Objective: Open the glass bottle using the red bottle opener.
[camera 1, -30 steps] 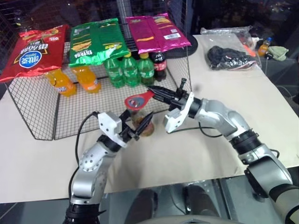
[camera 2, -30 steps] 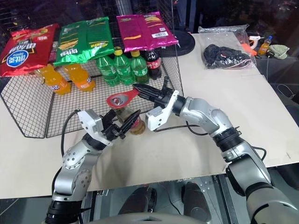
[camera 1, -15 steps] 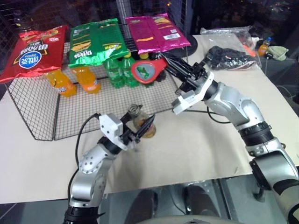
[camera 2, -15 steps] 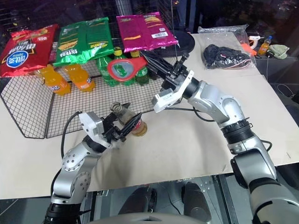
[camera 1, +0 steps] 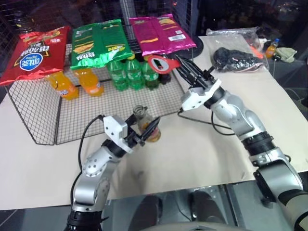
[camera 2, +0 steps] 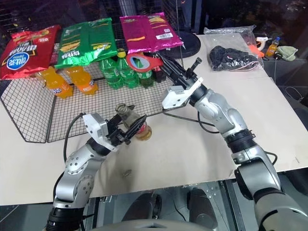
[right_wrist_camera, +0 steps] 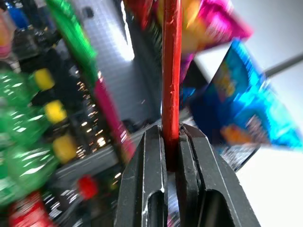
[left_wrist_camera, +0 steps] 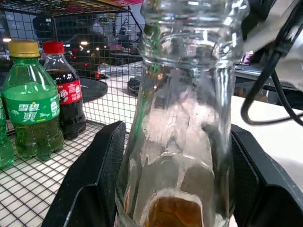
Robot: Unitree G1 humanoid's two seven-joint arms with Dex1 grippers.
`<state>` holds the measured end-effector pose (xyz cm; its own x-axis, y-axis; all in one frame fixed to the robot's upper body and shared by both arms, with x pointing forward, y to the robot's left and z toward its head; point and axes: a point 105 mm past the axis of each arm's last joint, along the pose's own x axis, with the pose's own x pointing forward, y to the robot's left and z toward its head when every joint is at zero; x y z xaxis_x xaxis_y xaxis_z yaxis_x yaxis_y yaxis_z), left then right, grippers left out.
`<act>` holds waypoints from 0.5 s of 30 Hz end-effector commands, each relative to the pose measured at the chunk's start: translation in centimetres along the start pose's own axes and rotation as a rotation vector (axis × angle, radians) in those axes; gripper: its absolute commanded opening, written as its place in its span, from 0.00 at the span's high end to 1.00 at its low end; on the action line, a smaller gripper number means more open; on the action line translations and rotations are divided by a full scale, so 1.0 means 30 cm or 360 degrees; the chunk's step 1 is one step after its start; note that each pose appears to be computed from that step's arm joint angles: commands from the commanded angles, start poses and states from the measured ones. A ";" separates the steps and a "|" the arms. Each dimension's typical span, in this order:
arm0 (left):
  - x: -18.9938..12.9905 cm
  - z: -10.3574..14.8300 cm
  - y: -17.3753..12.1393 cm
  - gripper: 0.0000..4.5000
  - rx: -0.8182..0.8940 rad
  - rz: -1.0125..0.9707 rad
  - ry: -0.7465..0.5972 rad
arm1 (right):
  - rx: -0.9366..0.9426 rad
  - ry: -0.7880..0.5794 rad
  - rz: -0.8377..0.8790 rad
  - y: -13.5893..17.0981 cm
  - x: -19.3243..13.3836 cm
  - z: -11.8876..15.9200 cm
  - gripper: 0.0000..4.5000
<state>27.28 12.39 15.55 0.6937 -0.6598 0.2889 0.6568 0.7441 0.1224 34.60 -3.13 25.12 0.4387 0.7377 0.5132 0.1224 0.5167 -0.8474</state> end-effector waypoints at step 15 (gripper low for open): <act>-0.005 -0.041 0.000 0.01 0.0022 -0.0008 0.0084 | 0.0248 0.0121 -0.0037 0.017 -0.024 -0.014 1.00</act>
<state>27.71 12.39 13.60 0.7177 -0.6638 0.2105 0.6566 0.7457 0.1130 35.10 -3.11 22.92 0.5206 0.7128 0.4700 -0.0278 0.5643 -0.8251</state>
